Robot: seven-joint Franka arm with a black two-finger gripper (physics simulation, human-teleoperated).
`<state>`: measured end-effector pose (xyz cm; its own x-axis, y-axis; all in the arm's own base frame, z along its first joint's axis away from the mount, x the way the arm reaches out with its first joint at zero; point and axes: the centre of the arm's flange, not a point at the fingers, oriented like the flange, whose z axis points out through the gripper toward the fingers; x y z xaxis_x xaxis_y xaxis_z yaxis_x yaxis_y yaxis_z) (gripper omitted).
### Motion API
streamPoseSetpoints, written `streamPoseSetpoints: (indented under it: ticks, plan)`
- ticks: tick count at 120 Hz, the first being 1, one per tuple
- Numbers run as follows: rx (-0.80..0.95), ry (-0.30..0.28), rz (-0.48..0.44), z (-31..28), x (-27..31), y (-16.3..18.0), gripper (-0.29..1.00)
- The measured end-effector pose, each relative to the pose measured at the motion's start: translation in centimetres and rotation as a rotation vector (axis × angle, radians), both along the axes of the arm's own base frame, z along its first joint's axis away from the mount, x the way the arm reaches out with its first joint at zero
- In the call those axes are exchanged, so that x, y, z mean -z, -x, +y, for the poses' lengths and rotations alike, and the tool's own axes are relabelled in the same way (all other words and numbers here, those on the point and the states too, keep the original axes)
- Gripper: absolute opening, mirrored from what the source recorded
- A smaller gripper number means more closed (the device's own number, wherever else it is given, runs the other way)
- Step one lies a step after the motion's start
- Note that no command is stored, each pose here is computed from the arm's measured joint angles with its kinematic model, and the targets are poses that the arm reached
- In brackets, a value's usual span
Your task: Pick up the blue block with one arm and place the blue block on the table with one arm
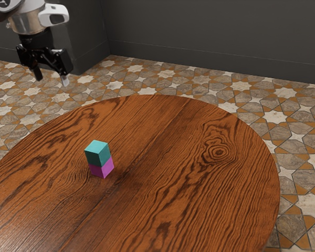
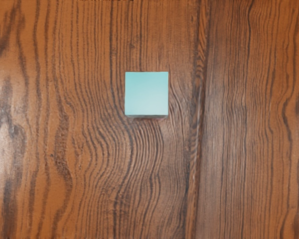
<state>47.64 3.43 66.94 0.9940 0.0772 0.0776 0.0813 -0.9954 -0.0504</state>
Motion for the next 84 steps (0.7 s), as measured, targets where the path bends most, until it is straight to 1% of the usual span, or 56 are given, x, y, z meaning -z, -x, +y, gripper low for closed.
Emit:
streamPoseSetpoints:
  ticks: [17, 27, 33, 39, 47, 66, 84]
  plan:
    - [-0.029, -0.018, -0.02, 0.7, -0.2, 0.2, 0.7]
    - [-0.091, -0.022, -0.027, 3.6, 1.3, -0.8, 0.7]
    - [-0.107, -0.02, -0.007, 4.1, 3.4, -1.1, 0.7]
    - [-0.122, -0.018, 0.033, 4.5, 6.6, -1.9, 0.7]
    - [-0.137, -0.018, 0.062, 4.7, 10.8, -2.8, 0.7]
    - [-0.16, -0.016, 0.052, 4.9, 16.7, -5.5, 0.7]
    - [-0.184, 0.007, 0.034, 4.9, 21.1, -7.3, 0.7]
